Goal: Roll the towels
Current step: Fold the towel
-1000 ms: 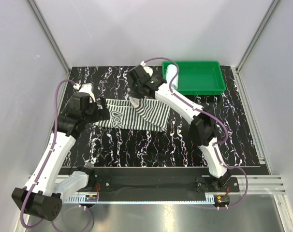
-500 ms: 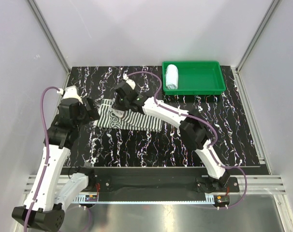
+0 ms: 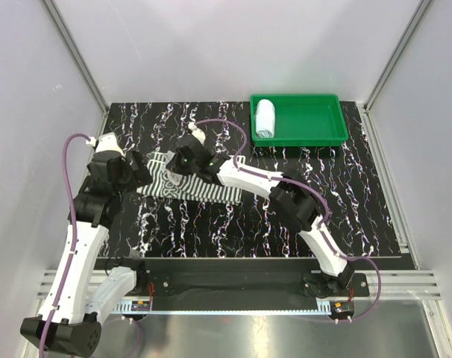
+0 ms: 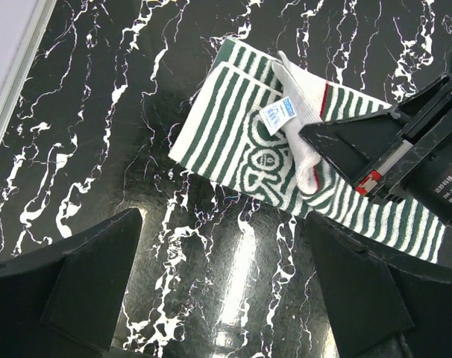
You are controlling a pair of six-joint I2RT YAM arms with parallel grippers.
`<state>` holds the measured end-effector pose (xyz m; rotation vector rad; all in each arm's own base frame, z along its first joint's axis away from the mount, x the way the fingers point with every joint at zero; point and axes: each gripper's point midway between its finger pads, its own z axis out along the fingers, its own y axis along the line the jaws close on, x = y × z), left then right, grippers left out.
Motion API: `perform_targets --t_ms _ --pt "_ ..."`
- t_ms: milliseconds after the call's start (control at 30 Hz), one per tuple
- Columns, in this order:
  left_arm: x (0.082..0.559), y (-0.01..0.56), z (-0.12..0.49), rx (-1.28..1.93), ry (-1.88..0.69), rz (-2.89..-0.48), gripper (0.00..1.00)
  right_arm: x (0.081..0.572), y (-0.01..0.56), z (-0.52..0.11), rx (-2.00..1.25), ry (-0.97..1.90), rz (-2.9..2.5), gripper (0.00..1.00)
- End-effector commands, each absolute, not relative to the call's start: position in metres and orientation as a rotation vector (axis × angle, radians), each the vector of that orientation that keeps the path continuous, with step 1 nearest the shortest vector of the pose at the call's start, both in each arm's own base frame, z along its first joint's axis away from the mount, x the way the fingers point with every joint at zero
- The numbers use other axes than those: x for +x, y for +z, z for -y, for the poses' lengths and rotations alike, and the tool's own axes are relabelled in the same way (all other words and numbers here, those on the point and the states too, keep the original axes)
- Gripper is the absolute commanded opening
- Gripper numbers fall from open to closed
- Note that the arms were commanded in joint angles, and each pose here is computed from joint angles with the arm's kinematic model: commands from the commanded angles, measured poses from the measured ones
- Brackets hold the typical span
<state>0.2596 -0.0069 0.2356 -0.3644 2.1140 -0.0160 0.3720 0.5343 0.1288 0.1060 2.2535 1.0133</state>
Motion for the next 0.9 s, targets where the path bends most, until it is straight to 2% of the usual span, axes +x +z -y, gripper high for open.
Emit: perform_targets --t_ms 0,33,67,133,233,267,300,533,600,633,667,733,767,833,867 --pt "0.265 0.243 -0.001 -0.405 0.009 -2.067 0.99 0.364 0.200 -0.577 0.000 1.226 -2.053 0.00" --pt "0.265 0.243 -0.002 -0.407 0.011 -2.066 0.99 0.360 0.203 -0.586 -0.036 1.257 -2.044 0.00" --pt "0.264 0.243 -0.004 -0.415 0.022 -2.065 0.99 0.358 0.182 -0.595 -0.075 1.256 -2.066 0.00" --pt "0.264 0.242 -0.005 -0.424 0.026 -2.064 0.99 0.343 0.175 -0.612 -0.154 1.342 -2.081 0.07" --pt "0.265 0.241 -0.008 -0.434 0.032 -2.068 0.99 0.334 0.145 -0.622 -0.197 1.382 -2.139 0.49" --pt "0.265 0.241 -0.008 -0.435 0.031 -2.070 0.99 0.336 0.136 -0.620 -0.190 1.354 -2.164 0.80" --pt "0.265 0.240 -0.008 -0.435 0.029 -2.074 0.99 0.338 0.134 -0.618 -0.184 1.337 -2.164 0.89" --pt "0.265 0.238 -0.008 -0.432 0.031 -2.081 0.99 0.347 0.148 -0.585 -0.164 1.233 -2.150 0.94" --pt "0.266 0.238 -0.007 -0.426 0.028 -2.081 0.99 0.352 0.180 -0.567 -0.122 1.224 -2.098 0.94" --pt "0.267 0.236 -0.006 -0.422 0.026 -2.089 0.99 0.351 0.169 -0.554 -0.108 1.187 -2.124 0.94" --pt "0.267 0.235 -0.006 -0.422 0.029 -2.092 0.99 0.353 0.197 -0.540 -0.079 1.177 -2.081 0.95" --pt "0.269 0.231 -0.006 -0.421 0.032 -2.107 0.99 0.355 0.186 -0.510 -0.041 1.096 -2.115 0.95" --pt "0.269 0.229 -0.004 -0.414 0.024 -2.116 0.99 0.355 0.202 -0.493 -0.015 1.052 -2.098 0.95" --pt "0.272 0.222 0.000 -0.400 0.013 -2.147 0.99 0.354 0.179 -0.460 0.015 0.944 -2.174 0.95" --pt "0.274 0.219 0.006 -0.374 -0.022 -2.167 0.99 0.352 0.185 -0.444 0.033 0.913 -2.179 0.95"
